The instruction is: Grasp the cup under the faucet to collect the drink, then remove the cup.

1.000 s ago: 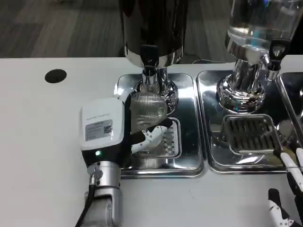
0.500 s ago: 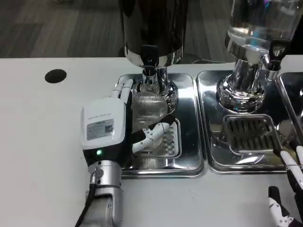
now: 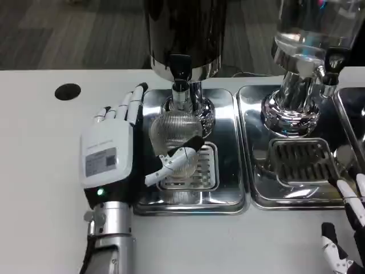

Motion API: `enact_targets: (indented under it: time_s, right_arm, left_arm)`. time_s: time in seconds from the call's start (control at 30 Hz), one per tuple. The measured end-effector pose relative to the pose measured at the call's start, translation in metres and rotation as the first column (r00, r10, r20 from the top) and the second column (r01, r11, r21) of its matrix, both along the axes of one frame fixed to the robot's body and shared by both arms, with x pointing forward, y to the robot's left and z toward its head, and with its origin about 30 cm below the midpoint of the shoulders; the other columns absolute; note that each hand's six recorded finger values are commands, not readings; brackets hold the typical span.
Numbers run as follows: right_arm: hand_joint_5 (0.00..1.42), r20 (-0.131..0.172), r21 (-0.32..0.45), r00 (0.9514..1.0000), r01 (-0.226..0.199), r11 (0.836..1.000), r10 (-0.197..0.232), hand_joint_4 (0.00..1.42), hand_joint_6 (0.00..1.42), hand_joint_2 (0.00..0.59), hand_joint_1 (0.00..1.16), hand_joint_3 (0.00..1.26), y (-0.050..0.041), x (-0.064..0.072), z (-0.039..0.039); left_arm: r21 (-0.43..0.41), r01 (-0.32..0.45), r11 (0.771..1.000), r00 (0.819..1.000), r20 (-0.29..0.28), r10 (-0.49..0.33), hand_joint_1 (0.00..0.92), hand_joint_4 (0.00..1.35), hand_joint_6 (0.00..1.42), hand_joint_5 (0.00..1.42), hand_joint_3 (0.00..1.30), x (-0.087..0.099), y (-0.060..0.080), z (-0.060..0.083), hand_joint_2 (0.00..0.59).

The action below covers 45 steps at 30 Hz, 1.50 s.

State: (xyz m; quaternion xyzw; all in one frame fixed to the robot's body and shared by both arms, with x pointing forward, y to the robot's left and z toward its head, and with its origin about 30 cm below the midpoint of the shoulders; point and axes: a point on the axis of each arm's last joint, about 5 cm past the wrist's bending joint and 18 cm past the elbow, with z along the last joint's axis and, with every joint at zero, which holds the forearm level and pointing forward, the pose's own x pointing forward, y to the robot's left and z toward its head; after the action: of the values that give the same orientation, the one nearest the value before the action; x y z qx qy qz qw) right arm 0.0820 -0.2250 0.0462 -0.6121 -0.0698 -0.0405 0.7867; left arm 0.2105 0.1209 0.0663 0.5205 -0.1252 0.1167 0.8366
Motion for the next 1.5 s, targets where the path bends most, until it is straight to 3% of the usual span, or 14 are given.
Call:
enact_targets:
  time_s: [0.27, 0.37, 0.57, 0.9, 1.13, 1.5]
  right_arm:
    - [0.00, 0.002, -0.009, 1.0000, -0.002, 1.000, 0.002, 0.00, 0.03, 0.454, 0.00, 0.13, -0.0006, -0.001, -0.0001]
    - [0.00, 0.003, -0.003, 1.0000, -0.004, 1.000, 0.004, 0.00, 0.03, 0.466, 0.00, 0.14, -0.0004, -0.001, -0.0010]
    - [0.00, 0.015, 0.011, 0.9998, -0.010, 1.000, 0.010, 0.00, 0.02, 0.475, 0.00, 0.15, 0.0013, -0.001, -0.0015]
    - [0.00, 0.018, 0.040, 0.9998, 0.000, 0.999, -0.001, 0.00, 0.02, 0.481, 0.01, 0.16, 0.0029, -0.006, -0.0035]
    - [0.00, 0.012, 0.044, 0.9999, 0.006, 0.999, -0.006, 0.00, 0.02, 0.482, 0.01, 0.16, 0.0031, -0.008, -0.0042]
    - [0.00, 0.015, 0.043, 0.9998, 0.011, 0.999, -0.012, 0.00, 0.03, 0.494, 0.03, 0.16, 0.0024, -0.008, -0.0039]
  left_arm:
    - [-0.038, 0.036, 0.999, 0.993, 0.111, -0.031, 0.000, 0.07, 0.18, 0.24, 0.18, -0.008, 0.010, 0.012, 0.014]
    - [-0.046, 0.069, 0.997, 0.980, 0.191, -0.059, 0.000, 0.07, 0.15, 0.17, 0.21, -0.011, 0.011, 0.028, 0.020]
    - [0.018, 0.165, 0.986, 0.961, 0.224, -0.165, 0.000, 0.06, 0.13, 0.16, 0.22, -0.009, 0.006, 0.063, 0.024]
    - [0.043, 0.185, 0.982, 0.974, 0.127, -0.189, 0.000, 0.05, 0.15, 0.17, 0.23, 0.000, -0.002, 0.075, 0.038]
    - [0.041, 0.191, 0.981, 0.975, 0.105, -0.195, 0.000, 0.10, 0.19, 0.25, 0.27, 0.001, -0.005, 0.074, 0.045]
    - [0.030, 0.191, 0.981, 0.974, 0.121, -0.193, 0.000, 0.27, 0.34, 0.42, 0.43, 0.001, -0.004, 0.074, 0.058]
